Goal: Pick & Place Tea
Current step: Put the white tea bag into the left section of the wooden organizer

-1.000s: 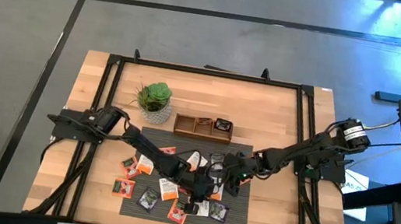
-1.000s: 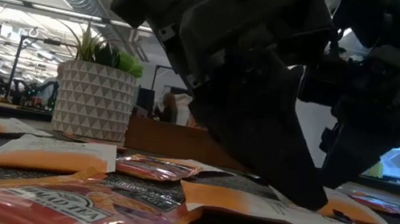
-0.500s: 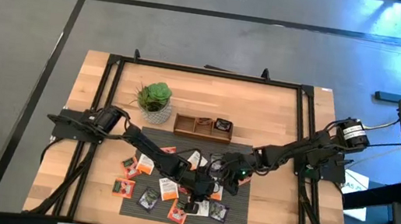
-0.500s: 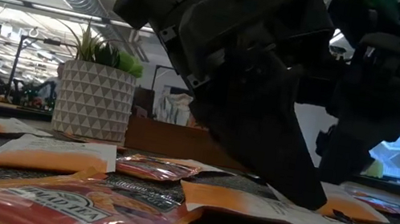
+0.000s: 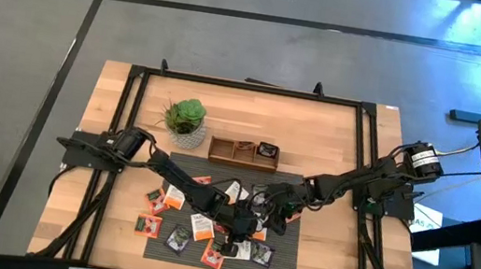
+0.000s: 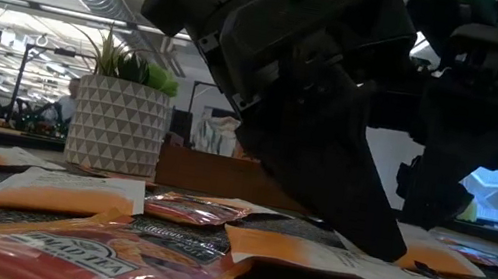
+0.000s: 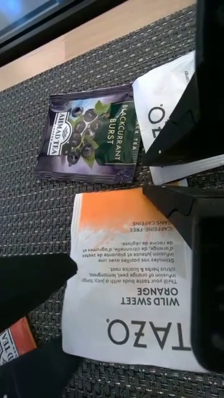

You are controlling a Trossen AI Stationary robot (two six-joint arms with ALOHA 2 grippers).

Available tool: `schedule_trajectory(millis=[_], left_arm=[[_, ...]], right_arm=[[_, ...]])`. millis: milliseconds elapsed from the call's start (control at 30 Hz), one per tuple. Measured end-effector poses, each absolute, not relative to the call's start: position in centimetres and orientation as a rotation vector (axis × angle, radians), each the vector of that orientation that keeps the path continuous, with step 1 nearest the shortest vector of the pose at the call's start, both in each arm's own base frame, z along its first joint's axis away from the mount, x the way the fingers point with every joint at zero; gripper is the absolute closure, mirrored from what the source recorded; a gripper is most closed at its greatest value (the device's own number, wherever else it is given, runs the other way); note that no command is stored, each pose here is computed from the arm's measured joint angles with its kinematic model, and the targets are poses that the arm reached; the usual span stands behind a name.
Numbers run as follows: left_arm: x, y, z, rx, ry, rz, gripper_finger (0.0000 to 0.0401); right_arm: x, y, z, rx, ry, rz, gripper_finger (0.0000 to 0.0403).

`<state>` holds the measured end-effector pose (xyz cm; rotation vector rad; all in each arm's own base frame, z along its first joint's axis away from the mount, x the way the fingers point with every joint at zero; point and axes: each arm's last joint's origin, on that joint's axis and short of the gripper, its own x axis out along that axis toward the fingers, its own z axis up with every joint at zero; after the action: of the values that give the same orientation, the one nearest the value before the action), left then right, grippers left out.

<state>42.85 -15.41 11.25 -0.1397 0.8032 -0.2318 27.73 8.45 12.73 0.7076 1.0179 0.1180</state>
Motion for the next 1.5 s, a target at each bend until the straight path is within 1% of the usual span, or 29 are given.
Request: schedule_trajectory(millis=[267, 533, 667, 833, 1100, 1267, 1367, 1500], left_arm=[[42.85, -15.38, 11.24, -0.128, 0.8, -0.222, 0.0343], [42.85, -15.37, 11.22, -0.127, 0.801, -0.222, 0.0342], [42.85, -15.37, 11.21, -0.127, 0.801, -0.222, 0.0342], [42.84, -15.37, 11.2, -0.127, 0.802, -0.222, 0.0342], [42.84, -15.38, 11.19, -0.121, 0.802, -0.23, 0.0342], [42.83, -15.37, 11.18, -0.122, 0.803, -0.232, 0.0342], [42.83, -15.39, 11.18, -0.124, 0.804, -0.237, 0.0342], [42.83, -15.38, 11.18, -0.124, 0.804, -0.239, 0.0342]], right_arm=[[27.85, 8.5, 12.83, 0.713, 1.003, 0.134, 0.0221], [27.9, 8.51, 12.87, 0.71, 0.997, 0.138, 0.0295], [28.17, 8.59, 13.13, 0.712, 0.959, 0.158, 0.0312], [28.35, 8.64, 13.32, 0.716, 0.933, 0.171, 0.0308], [28.34, 8.65, 13.32, 0.727, 0.938, 0.17, 0.0257], [28.42, 8.48, 13.3, 0.754, 0.92, 0.105, 0.0229], [28.46, 8.38, 13.31, 0.755, 0.919, 0.106, 0.0219], [28.54, 8.55, 13.5, 0.77, 0.919, 0.163, 0.0218]])
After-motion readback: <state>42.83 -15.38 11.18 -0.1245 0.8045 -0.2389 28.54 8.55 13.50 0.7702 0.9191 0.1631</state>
